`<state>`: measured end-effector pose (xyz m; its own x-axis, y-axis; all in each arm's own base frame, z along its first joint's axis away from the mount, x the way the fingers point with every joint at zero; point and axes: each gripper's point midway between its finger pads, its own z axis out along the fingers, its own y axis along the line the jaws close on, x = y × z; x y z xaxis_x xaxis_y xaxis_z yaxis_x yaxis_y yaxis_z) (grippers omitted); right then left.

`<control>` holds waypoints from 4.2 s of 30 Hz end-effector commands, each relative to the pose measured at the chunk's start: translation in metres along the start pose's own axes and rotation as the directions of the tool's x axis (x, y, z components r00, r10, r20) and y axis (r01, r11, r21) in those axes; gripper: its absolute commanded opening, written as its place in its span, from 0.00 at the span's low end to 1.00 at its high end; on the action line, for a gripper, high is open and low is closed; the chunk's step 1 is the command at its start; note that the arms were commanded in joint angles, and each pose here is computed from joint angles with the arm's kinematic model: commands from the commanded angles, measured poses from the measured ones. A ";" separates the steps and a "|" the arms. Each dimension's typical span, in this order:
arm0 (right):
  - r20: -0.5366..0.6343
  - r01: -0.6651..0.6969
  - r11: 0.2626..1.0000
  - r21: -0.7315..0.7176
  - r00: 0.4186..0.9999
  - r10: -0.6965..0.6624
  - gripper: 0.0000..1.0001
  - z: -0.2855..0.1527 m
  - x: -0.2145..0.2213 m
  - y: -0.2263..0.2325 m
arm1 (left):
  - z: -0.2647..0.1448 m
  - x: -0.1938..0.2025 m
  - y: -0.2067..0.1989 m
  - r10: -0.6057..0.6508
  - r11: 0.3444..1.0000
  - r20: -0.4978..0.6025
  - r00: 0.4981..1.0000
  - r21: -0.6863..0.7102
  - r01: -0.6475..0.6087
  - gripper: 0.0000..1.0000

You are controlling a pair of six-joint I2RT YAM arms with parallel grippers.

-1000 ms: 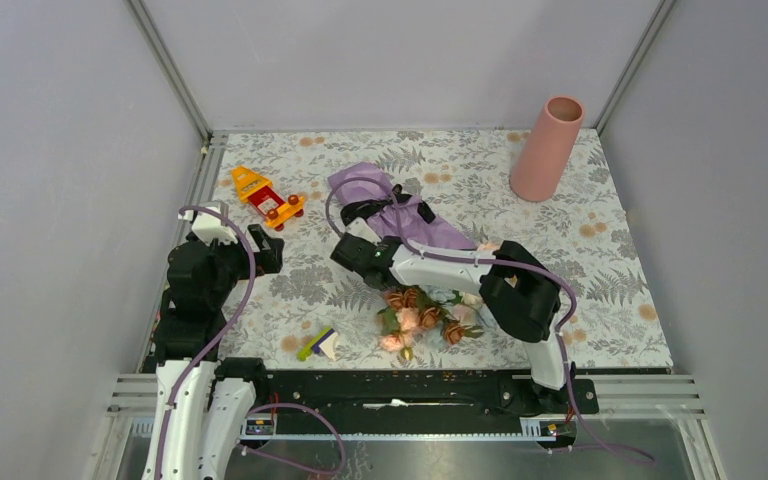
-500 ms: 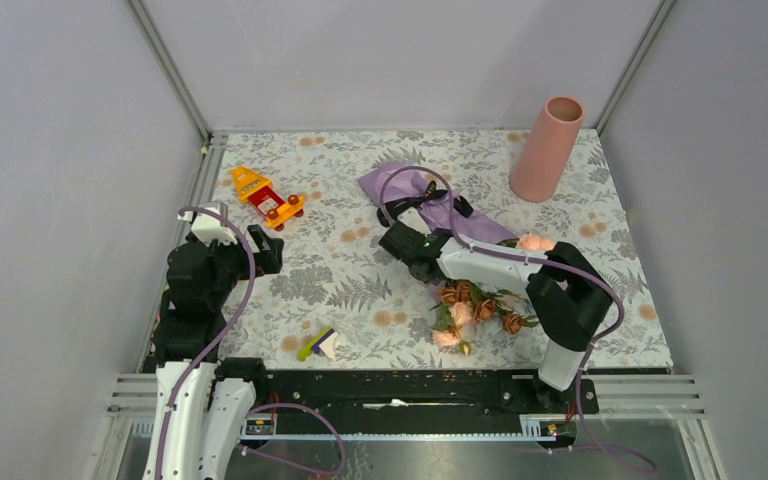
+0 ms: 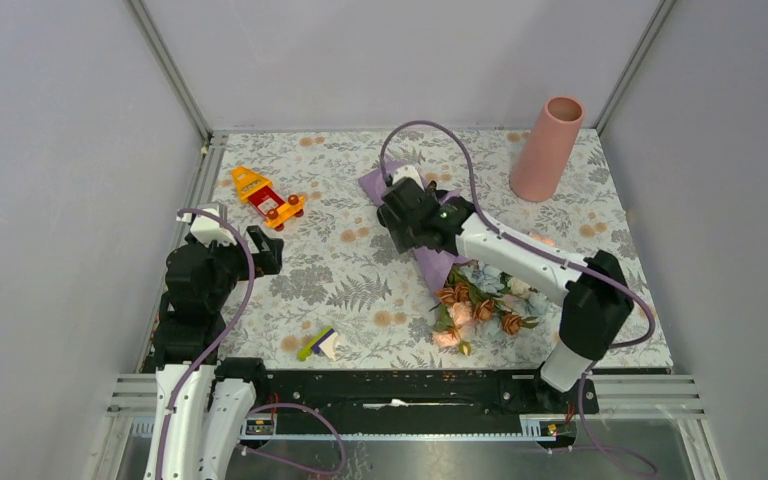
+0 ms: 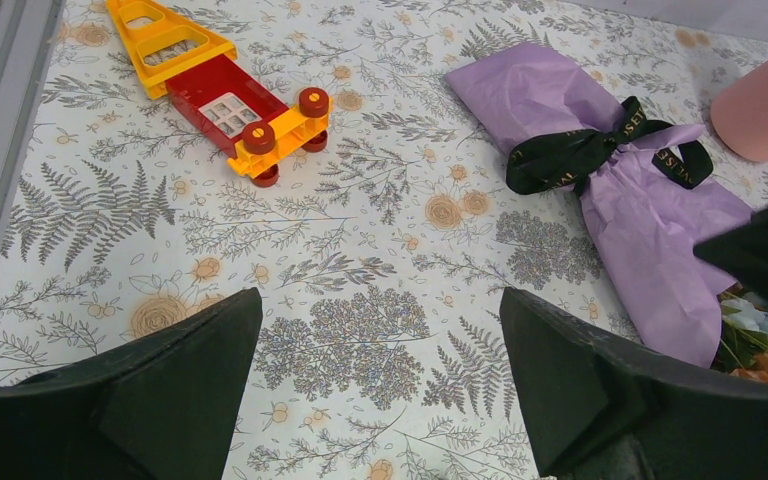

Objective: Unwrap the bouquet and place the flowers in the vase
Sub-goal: Move the fake flower to the center of the board.

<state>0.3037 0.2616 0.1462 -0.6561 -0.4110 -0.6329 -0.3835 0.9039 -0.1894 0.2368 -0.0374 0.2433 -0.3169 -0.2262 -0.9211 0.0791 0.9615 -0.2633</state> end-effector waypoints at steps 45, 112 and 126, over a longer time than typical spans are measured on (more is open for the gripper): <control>-0.116 0.182 0.983 0.011 0.977 -0.180 0.47 0.197 -0.084 0.010 | 0.003 -0.010 -0.005 0.020 0.999 0.036 0.999 0.034 -0.021 0.99; -0.060 -0.266 0.958 -0.107 0.964 0.261 0.67 -0.036 0.069 0.001 | 0.008 -0.004 -0.005 0.018 0.999 0.008 1.000 0.038 -0.019 0.99; -0.085 -0.657 0.753 -0.027 0.752 0.653 0.65 0.007 0.098 -0.134 | 0.005 -0.004 -0.004 0.032 0.999 0.020 0.999 0.038 -0.032 0.99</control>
<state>0.2759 0.1026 0.1019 -0.8126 0.1946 -0.5494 0.1150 0.9776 0.1762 0.2387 -0.0422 0.2326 -0.3553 -0.2090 -0.9111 0.1044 0.9597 -0.2608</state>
